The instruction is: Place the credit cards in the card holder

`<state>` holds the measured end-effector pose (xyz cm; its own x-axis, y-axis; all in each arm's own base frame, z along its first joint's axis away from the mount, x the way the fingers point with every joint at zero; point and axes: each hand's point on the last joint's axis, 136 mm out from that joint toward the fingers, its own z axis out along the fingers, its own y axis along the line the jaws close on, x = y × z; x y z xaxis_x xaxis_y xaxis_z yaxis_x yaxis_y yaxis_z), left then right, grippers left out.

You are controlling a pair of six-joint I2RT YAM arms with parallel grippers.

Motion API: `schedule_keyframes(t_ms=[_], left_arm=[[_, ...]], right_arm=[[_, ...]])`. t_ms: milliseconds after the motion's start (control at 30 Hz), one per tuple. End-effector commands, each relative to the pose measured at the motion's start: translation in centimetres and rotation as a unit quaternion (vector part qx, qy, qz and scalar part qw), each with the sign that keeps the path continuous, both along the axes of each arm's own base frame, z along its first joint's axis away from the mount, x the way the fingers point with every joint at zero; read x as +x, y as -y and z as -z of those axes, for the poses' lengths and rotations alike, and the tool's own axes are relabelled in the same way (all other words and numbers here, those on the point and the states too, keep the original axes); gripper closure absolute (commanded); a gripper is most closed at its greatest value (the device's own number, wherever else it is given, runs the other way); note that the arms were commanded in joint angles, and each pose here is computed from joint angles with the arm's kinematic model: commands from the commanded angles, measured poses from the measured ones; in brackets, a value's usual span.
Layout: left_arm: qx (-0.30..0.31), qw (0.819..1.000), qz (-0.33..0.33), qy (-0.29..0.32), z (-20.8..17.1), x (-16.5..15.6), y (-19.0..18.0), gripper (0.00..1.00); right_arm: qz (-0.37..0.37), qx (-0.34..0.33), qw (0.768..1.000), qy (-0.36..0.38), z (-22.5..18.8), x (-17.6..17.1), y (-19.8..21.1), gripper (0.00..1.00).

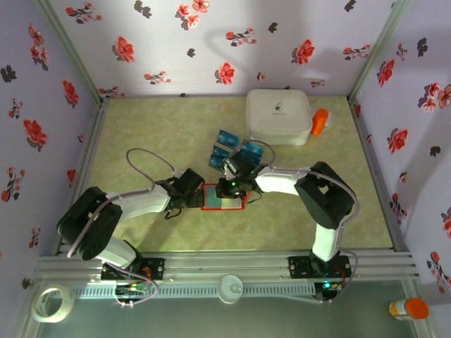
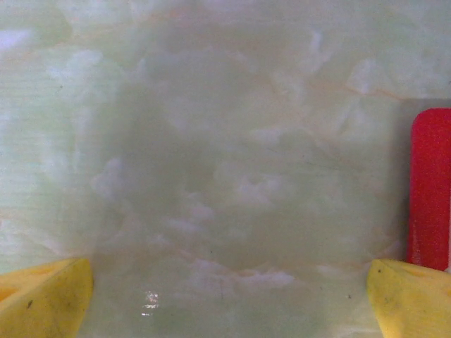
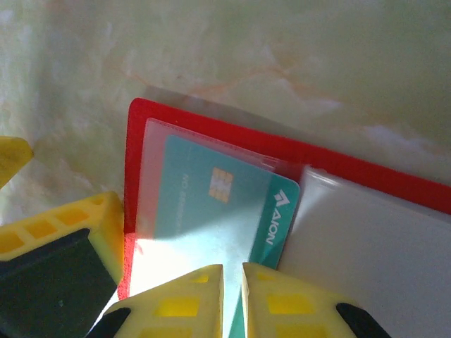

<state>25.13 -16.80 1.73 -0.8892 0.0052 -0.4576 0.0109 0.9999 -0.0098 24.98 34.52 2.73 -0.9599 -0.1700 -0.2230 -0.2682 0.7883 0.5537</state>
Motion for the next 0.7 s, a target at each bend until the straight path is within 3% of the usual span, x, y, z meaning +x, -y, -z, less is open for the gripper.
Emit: schedule_keyframes(t_ms=[0,400,667], left_arm=[[0.015,1.000,-0.003,-0.016,1.7,-0.5,-0.9,0.00],[0.017,1.000,-0.004,-0.017,1.9,-0.7,-1.2,0.00],[0.016,1.000,-0.004,-0.017,2.0,-0.7,-1.2,0.00]], right_arm=[[-0.011,-0.021,1.000,-0.001,0.8,-0.5,-0.3,0.85],[-0.004,-0.007,0.999,0.034,-3.0,-0.1,-0.4,0.85],[0.003,-0.049,0.998,0.044,-1.9,0.0,1.1,0.86]])
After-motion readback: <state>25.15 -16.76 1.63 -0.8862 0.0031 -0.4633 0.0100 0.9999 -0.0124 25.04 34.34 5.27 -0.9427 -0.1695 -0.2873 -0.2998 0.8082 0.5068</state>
